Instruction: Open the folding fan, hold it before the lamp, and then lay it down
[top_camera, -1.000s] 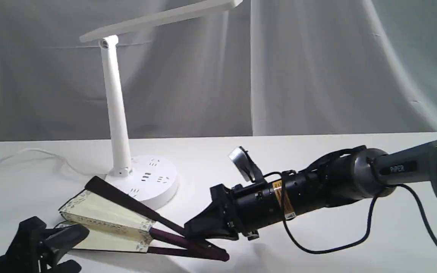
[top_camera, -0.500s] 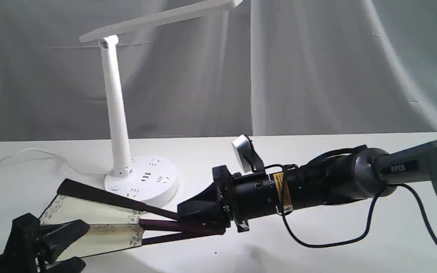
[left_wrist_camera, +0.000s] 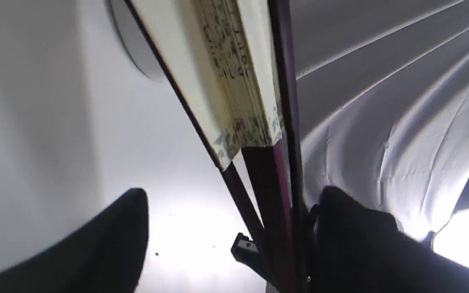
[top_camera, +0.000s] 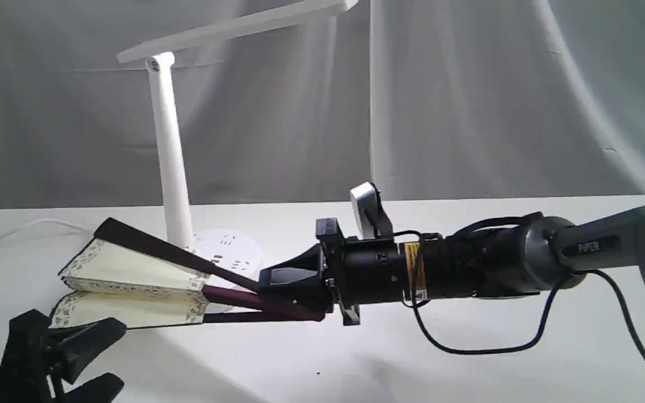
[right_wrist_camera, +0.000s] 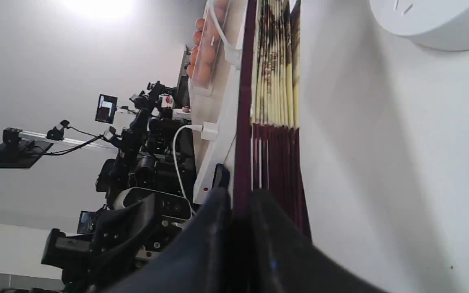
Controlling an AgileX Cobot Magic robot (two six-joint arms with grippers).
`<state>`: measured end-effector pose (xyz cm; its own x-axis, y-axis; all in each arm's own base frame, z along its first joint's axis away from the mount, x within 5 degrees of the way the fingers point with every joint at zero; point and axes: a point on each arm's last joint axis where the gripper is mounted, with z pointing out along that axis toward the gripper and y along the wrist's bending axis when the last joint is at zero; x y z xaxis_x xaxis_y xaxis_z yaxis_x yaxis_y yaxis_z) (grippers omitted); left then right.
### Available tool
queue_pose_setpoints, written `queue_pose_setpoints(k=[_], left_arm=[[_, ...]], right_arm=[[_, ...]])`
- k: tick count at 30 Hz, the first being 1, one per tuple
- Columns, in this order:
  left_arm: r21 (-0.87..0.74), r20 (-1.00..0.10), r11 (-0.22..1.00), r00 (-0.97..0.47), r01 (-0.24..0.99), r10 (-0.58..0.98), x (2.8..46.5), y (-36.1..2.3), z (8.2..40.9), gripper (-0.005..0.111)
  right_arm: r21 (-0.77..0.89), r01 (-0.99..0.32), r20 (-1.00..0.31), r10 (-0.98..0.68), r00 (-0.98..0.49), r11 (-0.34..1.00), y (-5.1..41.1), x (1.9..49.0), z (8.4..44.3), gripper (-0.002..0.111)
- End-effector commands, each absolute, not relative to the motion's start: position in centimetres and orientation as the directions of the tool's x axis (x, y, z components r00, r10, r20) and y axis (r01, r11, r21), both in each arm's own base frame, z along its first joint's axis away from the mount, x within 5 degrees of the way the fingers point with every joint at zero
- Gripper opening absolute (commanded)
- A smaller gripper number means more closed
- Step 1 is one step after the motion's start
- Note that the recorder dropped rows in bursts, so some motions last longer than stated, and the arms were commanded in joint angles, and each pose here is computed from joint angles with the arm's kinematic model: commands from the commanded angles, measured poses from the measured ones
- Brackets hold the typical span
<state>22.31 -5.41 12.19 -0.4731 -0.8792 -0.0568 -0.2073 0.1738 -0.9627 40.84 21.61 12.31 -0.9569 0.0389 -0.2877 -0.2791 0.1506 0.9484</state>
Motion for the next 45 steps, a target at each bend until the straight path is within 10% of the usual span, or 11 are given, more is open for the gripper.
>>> queue_pose_setpoints(k=[1,45], left_arm=[[-0.968,-0.042,0.144,-0.427,-0.208,-0.903,22.4,-5.0,12.3,0.060],[-0.993,0.007,0.033,-0.340,-0.111,-0.940,26.0,-4.7,14.3,0.039]], right_arm=[[0.945,-0.307,-0.313,0.048,-0.948,0.109,22.1,40.6,14.0,0.000],[0.938,-0.345,-0.346,0.017,-0.938,0.038,25.1,38.7,18.0,0.000]])
